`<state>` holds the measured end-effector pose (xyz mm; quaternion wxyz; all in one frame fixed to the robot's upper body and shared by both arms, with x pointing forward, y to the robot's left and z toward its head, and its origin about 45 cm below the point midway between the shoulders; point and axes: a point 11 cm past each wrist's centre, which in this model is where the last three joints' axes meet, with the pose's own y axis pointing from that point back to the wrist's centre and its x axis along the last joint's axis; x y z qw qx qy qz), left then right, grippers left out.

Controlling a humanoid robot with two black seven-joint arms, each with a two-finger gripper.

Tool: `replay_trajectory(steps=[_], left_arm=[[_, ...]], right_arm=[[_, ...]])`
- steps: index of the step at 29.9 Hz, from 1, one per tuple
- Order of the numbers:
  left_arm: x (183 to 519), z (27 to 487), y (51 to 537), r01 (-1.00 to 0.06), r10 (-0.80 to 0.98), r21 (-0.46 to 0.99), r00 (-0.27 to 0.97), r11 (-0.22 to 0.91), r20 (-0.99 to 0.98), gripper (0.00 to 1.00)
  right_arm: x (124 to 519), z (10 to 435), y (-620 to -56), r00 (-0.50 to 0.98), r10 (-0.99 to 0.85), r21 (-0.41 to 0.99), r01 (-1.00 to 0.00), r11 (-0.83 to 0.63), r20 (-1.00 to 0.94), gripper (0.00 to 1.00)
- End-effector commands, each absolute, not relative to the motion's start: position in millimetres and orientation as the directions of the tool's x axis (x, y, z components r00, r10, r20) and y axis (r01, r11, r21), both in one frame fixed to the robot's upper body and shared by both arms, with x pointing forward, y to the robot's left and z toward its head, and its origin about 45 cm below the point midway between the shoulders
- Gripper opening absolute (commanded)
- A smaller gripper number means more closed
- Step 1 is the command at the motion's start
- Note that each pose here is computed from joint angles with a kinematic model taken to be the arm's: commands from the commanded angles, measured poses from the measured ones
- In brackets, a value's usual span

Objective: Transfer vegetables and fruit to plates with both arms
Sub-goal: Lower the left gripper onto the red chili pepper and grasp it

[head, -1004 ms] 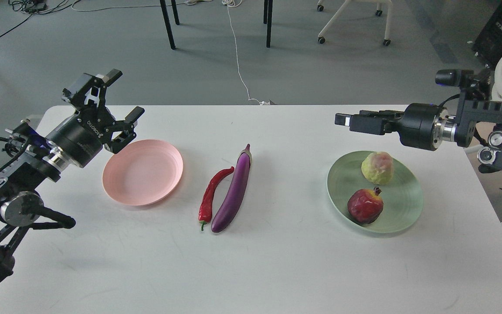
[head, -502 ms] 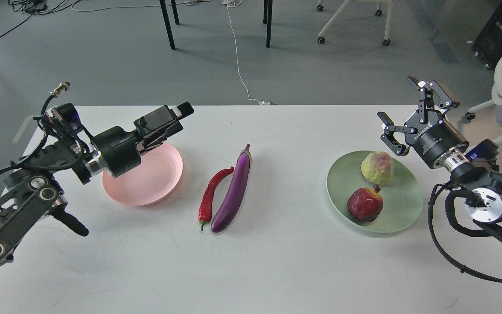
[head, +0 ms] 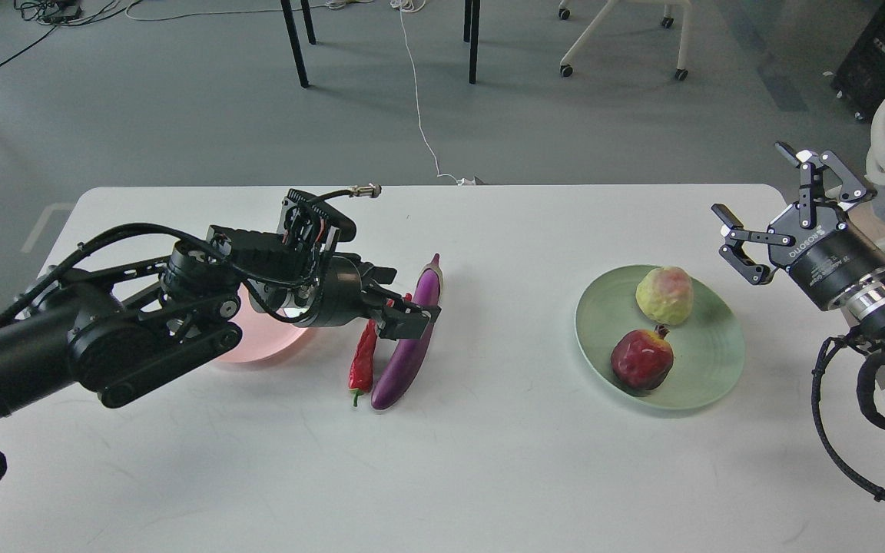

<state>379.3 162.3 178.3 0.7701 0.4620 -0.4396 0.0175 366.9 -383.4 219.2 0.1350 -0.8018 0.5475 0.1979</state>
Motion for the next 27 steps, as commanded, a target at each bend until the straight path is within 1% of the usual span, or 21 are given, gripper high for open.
replay_trajectory(steps=[1,6,10,19,20,22,23,25,27], left_arm=[[388.4,163.8,178.9,-0.458,-0.395,0.733,0.632,0.503,0.666,0.88],[385.5,146.0,181.9,-0.437,-0.423,0.768,0.652,0.469,0.630,0.76],[384.5,139.8,175.3,-0.428,-0.421,0.771,0.659,0.471,0.623,0.72],[384.2,132.6,183.0,-0.428,-0.427,0.787,0.671,0.444,0.606,0.61],[383.9,132.2,183.9,-0.427,-0.428,0.789,0.672,0.442,0.604,0.58],[383.8,132.2,183.1,-0.426,-0.429,0.789,0.672,0.443,0.604,0.47],[383.4,131.5,183.4,-0.426,-0.428,0.789,0.673,0.442,0.603,0.38],[383.2,131.3,182.8,-0.425,-0.428,0.790,0.674,0.442,0.602,0.24],[382.7,130.1,183.6,-0.427,-0.427,0.792,0.676,0.437,0.600,0.20]], right_arm=[[366.7,219.8,-382.7,0.325,-0.823,-0.001,-0.930,-0.367,-0.466,0.97],[366.6,219.1,-382.0,0.325,-0.823,0.001,-0.930,-0.368,-0.467,0.97],[365.8,217.7,-382.0,0.324,-0.823,0.005,-0.930,-0.369,-0.467,0.97],[364.3,215.6,-382.0,0.321,-0.823,0.010,-0.930,-0.368,-0.468,0.97],[363.9,215.0,-382.2,0.320,-0.823,0.012,-0.930,-0.368,-0.469,0.97],[363.9,215.0,-382.2,0.320,-0.823,0.012,-0.930,-0.368,-0.469,0.97],[363.9,215.0,-382.2,0.320,-0.823,0.012,-0.930,-0.368,-0.469,0.97],[363.9,214.9,-382.3,0.318,-0.824,0.013,-0.930,-0.367,-0.468,0.97],[363.9,214.9,-382.3,0.318,-0.824,0.013,-0.930,-0.367,-0.468,0.97]])
